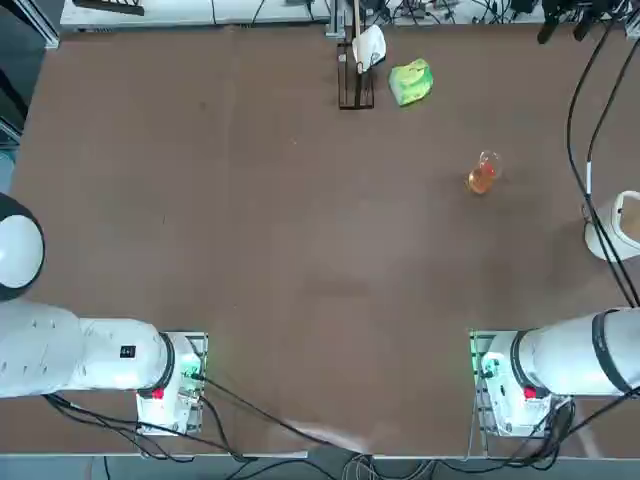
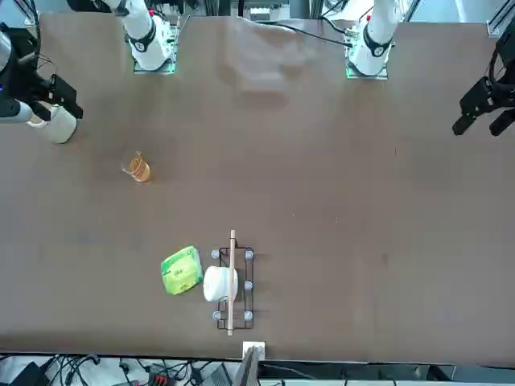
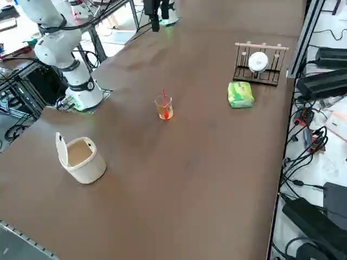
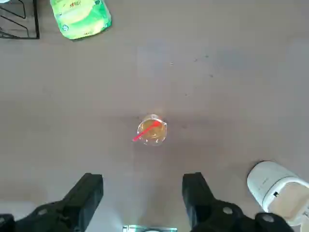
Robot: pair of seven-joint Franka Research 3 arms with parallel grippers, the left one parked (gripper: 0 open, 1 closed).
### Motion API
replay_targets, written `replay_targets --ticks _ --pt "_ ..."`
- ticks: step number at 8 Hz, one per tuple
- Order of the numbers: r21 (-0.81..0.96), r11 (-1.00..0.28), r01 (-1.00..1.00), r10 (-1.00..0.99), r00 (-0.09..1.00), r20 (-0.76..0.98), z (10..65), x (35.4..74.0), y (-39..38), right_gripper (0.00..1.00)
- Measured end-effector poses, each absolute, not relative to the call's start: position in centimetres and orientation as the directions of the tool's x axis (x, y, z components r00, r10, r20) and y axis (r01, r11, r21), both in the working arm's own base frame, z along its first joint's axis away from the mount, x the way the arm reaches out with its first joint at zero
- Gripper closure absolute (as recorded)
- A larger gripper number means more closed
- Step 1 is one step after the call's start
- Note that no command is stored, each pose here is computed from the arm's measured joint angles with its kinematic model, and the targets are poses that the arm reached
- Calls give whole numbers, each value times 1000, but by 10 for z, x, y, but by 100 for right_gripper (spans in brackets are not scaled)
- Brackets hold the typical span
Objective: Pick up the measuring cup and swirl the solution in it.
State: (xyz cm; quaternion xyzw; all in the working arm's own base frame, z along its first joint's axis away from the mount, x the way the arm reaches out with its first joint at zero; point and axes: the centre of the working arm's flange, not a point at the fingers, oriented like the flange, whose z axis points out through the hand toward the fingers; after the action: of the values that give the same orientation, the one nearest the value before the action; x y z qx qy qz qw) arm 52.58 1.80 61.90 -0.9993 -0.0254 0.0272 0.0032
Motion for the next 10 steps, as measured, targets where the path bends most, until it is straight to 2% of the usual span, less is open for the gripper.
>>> replay_targets --ticks 6,8,10 --pt "24 -995 95 93 993 -68 611 526 42 0" --pt "100 -991 92 85 993 -76 582 527 79 0" --pt "188 -977 97 82 993 -82 531 518 125 0"
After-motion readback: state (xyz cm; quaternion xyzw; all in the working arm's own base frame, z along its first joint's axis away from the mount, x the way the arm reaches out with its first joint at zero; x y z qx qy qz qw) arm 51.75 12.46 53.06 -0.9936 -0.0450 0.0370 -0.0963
